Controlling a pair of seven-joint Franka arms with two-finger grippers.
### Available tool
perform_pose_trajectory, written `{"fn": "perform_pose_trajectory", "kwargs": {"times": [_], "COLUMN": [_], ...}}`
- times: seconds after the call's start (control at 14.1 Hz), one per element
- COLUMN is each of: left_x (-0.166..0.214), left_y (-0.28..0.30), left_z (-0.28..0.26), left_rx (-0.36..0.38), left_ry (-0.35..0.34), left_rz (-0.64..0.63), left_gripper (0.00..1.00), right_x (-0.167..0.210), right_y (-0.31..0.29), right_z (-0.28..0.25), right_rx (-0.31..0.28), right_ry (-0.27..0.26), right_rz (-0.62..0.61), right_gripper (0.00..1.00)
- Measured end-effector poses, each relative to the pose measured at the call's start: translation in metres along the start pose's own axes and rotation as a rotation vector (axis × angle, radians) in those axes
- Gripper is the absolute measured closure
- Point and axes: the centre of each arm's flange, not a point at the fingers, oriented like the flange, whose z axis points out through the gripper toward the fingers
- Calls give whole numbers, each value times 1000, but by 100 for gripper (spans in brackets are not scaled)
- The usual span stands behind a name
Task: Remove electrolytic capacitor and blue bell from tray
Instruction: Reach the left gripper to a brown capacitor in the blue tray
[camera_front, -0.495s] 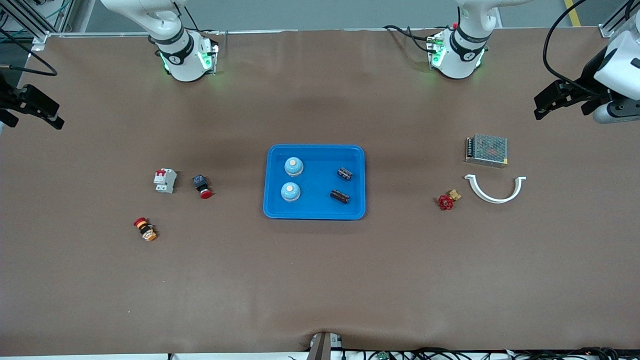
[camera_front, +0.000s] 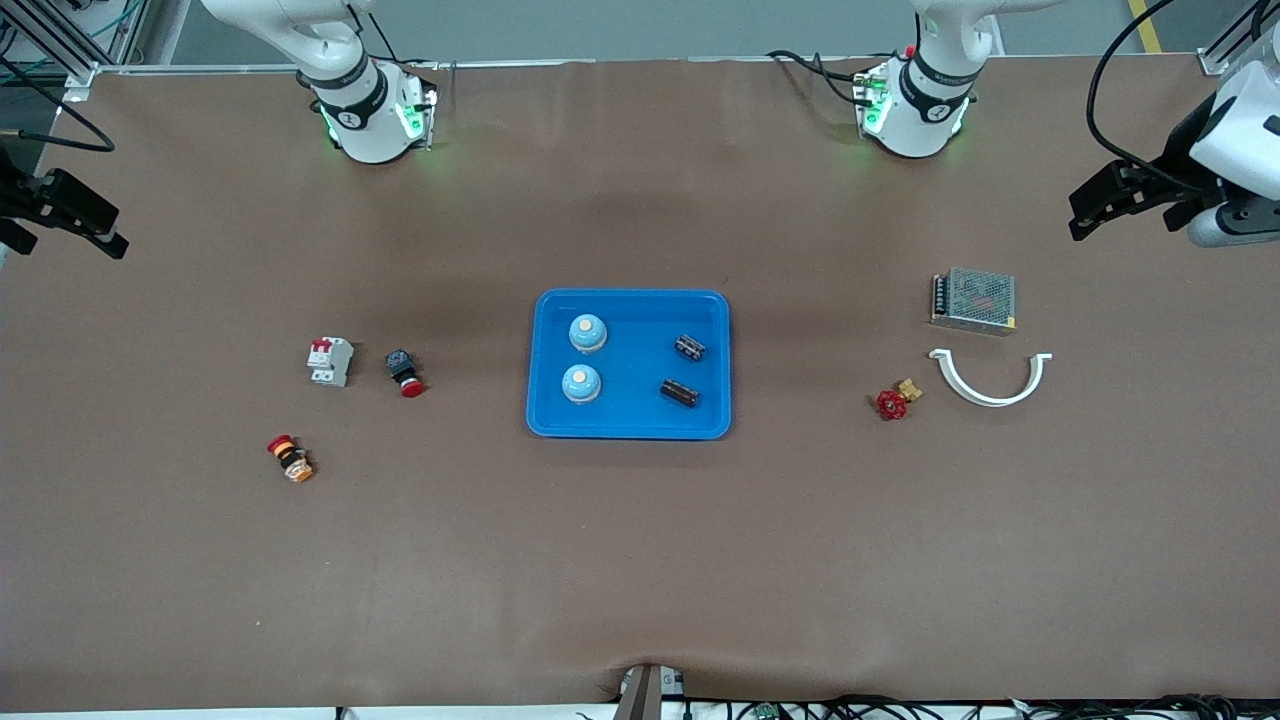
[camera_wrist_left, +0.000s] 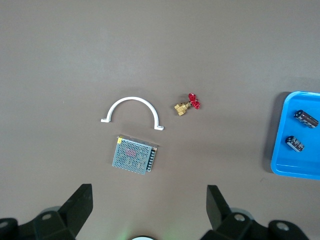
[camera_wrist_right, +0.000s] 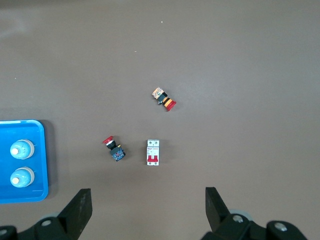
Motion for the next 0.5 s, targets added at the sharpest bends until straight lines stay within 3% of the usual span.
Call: {"fn": "perform_pose_trajectory", "kwargs": {"times": [0.5], "left_x": [10], "left_y": [19], "left_z": [57], "left_rx": [9], "left_ry": [-105], "left_rz": [-59], "left_gripper": [0], "right_x": [0], "right_y": [0], "right_z": [-1], "right_rx": [0], "right_ry": [2], "right_rz": [0], "right_gripper": [0]}}
